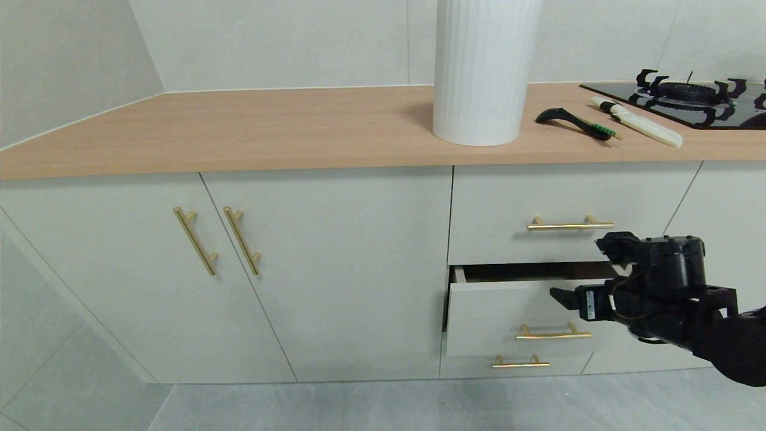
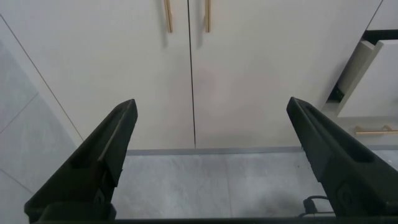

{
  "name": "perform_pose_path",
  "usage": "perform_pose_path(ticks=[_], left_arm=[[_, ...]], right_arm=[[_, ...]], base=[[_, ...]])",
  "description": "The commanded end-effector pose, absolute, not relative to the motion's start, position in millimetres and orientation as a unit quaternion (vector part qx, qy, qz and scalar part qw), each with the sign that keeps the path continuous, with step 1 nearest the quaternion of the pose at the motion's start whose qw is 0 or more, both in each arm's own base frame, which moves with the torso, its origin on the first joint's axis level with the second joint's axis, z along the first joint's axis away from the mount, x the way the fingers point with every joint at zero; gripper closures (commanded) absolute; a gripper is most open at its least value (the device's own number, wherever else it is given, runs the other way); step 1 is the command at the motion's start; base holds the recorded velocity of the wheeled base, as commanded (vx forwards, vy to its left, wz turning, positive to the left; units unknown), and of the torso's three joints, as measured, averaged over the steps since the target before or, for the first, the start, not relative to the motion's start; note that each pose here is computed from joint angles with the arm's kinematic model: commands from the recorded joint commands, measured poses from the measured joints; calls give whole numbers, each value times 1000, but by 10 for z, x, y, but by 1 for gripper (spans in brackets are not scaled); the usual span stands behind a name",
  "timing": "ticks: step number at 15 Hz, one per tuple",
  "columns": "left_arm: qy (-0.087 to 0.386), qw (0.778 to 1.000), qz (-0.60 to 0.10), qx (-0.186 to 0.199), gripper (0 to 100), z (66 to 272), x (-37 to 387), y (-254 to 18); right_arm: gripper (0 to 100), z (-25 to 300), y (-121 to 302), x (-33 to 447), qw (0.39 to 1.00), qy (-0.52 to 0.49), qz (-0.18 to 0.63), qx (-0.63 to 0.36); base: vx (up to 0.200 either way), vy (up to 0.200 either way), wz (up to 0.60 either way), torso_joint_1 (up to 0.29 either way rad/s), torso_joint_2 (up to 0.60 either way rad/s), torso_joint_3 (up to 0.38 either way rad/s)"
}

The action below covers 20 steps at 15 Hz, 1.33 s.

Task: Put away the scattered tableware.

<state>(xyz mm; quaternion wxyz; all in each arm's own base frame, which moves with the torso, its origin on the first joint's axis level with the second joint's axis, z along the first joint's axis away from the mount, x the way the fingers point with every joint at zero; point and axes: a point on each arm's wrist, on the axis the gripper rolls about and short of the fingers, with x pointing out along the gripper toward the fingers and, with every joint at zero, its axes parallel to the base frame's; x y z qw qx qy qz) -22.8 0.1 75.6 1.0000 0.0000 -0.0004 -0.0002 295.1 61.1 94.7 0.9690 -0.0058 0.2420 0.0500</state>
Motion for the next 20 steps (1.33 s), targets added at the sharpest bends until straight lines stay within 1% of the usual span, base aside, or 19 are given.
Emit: perform_pose_path(ticks=[1, 3, 6, 8, 12, 17, 20], left_arm=[[0, 1000, 0, 0, 0, 755, -228, 1], [0, 1000, 0, 0, 0, 755, -228, 1], [-1, 1000, 0, 0, 0, 756, -228, 1], [0, 1000, 0, 0, 0, 755, -228, 1], [0, 1000, 0, 0, 0, 755, -228, 1], [-1, 1000, 0, 0, 0, 756, -228, 1], [1, 1000, 0, 0, 0, 755, -227, 1]], right_arm=[[0, 1145, 669, 2871, 976, 210, 62, 0], [0, 1088, 691, 2946, 975, 216, 60, -1], [0, 1058, 742, 3178, 978, 207, 38, -3], [0, 950, 812, 3233, 976, 215, 34, -9], [0, 749, 846, 3373, 980, 197, 29, -7], [0, 593, 865, 3479, 978, 206, 16, 2], [0, 575, 862, 3468, 977, 214, 16, 1]], base=[[0, 0, 0, 0, 0, 0], [0, 0, 0, 0, 0, 0], [0, 0, 0, 0, 0, 0], [0, 0, 0, 0, 0, 0], [0, 0, 0, 0, 0, 0], [0, 0, 0, 0, 0, 0], [0, 0, 0, 0, 0, 0]])
